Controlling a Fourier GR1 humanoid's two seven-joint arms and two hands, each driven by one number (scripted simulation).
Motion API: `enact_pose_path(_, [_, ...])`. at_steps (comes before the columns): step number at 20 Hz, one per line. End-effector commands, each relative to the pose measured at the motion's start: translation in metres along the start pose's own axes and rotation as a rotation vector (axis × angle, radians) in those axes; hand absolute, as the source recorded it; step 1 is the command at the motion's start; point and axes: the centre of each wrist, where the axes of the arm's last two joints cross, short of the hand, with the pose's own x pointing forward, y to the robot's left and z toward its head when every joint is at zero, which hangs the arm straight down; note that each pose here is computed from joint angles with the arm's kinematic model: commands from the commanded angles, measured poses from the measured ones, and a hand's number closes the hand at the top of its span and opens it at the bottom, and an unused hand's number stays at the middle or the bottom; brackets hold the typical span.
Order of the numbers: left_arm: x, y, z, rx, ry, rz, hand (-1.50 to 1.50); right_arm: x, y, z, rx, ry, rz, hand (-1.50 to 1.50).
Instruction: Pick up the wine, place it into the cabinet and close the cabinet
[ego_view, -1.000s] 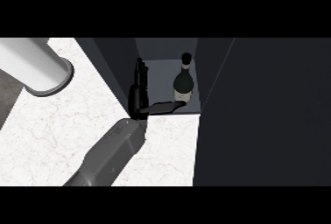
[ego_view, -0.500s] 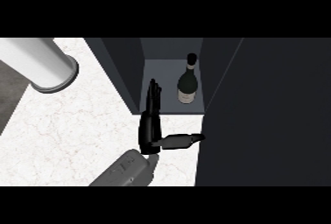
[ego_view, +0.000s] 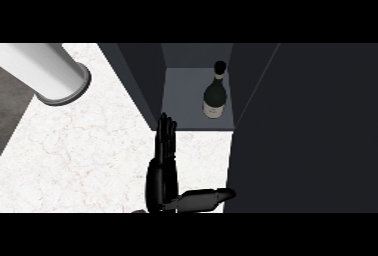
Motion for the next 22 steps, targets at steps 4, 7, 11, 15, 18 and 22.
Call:
enact_pose_path(4, [0.043,0.019,0.032,0.026,-0.003,0.045,-1.50,0.033,0.006,0.023,0.045,-0.036,-0.016,-1.50])
enact_pose_path(7, [0.058,0.024,0.031,-0.001,-0.034,0.037,-1.50,0.016,-0.007,0.022,0.091,-0.028,-0.020,-1.50])
enact_pose_path(11, [0.065,0.052,0.038,-0.061,-0.033,0.020,-1.50,0.009,0.006,0.021,0.143,0.012,-0.081,1.50])
enact_pose_path(15, [0.085,0.071,0.041,-0.116,-0.017,0.051,-1.50,0.008,0.005,0.017,0.187,0.070,-0.019,1.50])
enact_pose_path(18, [0.092,0.078,0.068,-0.124,0.007,0.050,-1.50,0.010,0.008,0.019,0.216,0.027,0.011,1.50])
enact_pose_path(22, [0.098,0.103,0.048,-0.127,-0.020,0.036,-1.50,0.004,0.014,0.026,0.281,0.067,-0.036,1.50])
